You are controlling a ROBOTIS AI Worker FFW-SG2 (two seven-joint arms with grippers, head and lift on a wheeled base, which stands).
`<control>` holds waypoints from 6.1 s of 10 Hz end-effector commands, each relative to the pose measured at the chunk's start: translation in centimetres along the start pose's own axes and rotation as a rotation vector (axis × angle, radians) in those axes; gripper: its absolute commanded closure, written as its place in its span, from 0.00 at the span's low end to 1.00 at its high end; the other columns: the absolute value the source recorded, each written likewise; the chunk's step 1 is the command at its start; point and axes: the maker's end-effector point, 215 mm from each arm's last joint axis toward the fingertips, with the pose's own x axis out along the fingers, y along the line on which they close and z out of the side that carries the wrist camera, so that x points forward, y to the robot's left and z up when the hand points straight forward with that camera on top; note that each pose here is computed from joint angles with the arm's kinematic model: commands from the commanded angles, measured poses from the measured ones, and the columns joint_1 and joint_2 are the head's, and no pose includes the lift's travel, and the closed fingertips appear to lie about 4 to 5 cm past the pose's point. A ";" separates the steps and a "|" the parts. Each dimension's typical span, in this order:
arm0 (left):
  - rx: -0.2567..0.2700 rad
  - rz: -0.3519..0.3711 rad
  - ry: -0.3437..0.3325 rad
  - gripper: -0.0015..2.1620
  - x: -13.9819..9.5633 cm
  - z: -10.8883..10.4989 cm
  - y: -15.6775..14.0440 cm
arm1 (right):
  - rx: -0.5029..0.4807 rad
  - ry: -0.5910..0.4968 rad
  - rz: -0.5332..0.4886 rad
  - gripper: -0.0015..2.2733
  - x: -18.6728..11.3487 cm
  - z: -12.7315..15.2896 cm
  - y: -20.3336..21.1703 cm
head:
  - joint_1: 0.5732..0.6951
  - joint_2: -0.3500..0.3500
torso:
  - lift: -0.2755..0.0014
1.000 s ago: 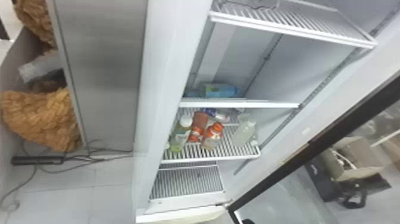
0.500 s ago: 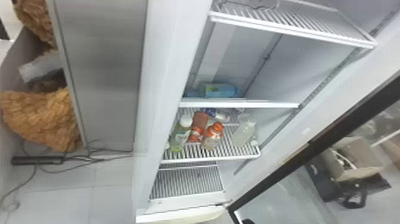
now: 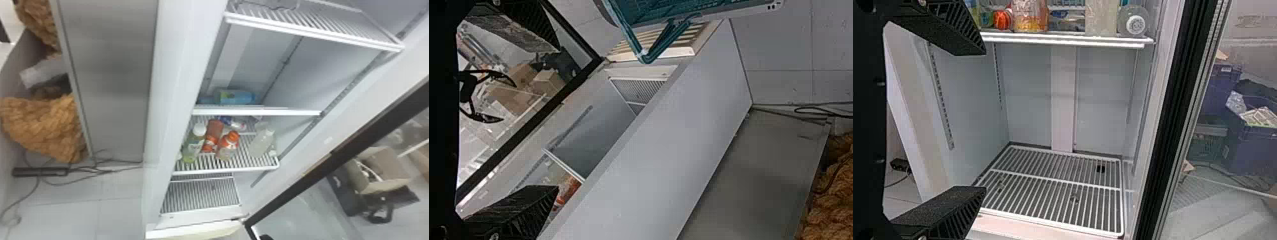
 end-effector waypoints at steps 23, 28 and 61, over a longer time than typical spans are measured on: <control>0.000 0.000 0.000 0.00 0.0 0.0 0.0 | 0.000 0.000 0.000 0.00 0.0 0.0 0.0 | 1.00 0.00 | 0.99; 0.000 0.000 0.000 0.00 0.0 0.0 0.0 | 0.000 0.000 0.000 0.00 0.0 0.0 0.0 | 1.00 0.00 | 0.99; 0.000 0.000 0.000 0.00 0.0 0.0 0.0 | 0.000 0.000 0.000 0.00 0.0 0.0 0.0 | 1.00 0.00 | 0.99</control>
